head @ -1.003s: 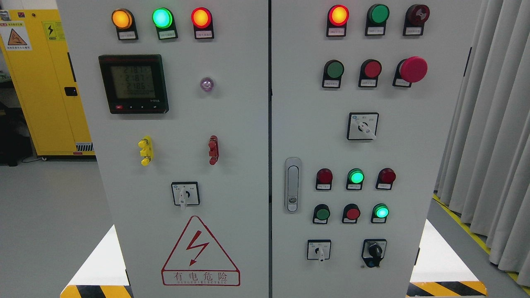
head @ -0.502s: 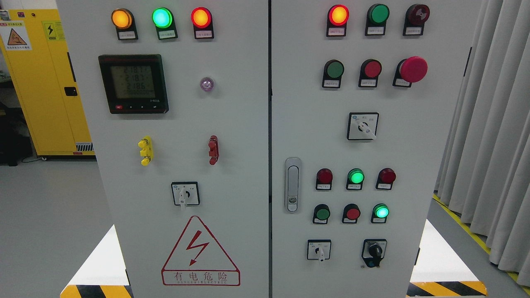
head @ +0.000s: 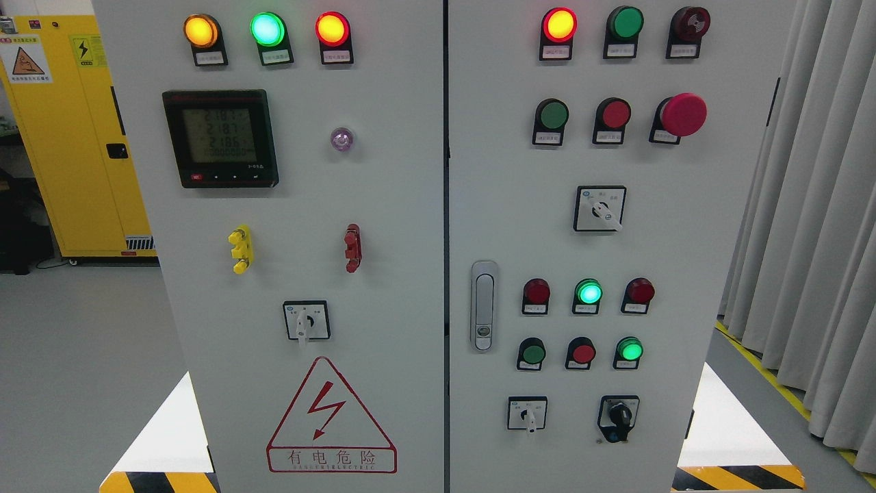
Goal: Turn on light switch 1
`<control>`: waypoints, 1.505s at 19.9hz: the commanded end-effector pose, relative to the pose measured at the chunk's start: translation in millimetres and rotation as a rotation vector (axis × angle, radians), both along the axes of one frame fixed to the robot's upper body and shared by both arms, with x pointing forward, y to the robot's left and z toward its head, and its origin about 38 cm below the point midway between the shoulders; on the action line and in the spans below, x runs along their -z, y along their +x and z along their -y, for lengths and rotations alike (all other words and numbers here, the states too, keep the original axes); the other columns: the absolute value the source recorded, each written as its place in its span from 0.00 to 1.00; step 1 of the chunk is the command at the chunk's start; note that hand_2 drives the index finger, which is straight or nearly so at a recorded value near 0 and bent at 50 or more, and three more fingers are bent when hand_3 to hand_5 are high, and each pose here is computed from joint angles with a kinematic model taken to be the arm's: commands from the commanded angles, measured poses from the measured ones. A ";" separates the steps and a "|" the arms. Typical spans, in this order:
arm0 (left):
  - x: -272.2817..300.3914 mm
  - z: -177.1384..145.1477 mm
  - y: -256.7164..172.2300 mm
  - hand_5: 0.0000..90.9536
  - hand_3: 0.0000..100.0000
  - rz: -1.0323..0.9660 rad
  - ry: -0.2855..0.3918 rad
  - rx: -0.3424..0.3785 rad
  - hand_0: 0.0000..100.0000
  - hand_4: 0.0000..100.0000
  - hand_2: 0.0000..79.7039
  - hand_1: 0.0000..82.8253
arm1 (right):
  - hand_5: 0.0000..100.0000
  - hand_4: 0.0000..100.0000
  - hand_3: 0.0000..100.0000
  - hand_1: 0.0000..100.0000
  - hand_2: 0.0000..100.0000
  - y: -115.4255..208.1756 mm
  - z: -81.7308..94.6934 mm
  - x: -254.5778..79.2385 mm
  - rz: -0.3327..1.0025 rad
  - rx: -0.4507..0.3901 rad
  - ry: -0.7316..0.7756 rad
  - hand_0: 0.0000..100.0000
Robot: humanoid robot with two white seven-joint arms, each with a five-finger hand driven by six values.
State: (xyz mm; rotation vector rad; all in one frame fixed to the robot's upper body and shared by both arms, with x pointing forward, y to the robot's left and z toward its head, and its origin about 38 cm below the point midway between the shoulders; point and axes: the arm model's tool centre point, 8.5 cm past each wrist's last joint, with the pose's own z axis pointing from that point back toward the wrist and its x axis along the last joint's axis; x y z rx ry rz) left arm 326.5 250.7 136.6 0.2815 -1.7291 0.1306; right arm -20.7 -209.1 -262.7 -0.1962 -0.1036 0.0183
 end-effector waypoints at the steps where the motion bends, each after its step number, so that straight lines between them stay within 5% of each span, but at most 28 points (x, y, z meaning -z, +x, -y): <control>1: -66.3 33.6 13.9 0.91 0.87 0.169 -0.013 0.050 0.04 0.90 0.70 0.79 | 0.00 0.00 0.00 0.50 0.04 -0.7 0.2 0.0 -0.002 0.029 0.001 0.00; 10: -92.5 38.0 37.9 0.91 0.88 0.135 -0.038 0.013 0.10 0.89 0.70 0.81 | 0.00 0.00 0.00 0.50 0.04 -0.7 0.2 0.0 -0.002 0.029 0.001 0.00; 30: -119.4 39.5 55.9 0.91 0.88 0.099 0.032 -0.049 0.27 0.90 0.70 0.81 | 0.00 0.00 0.00 0.50 0.04 -0.7 0.2 0.0 -0.002 0.029 0.001 0.00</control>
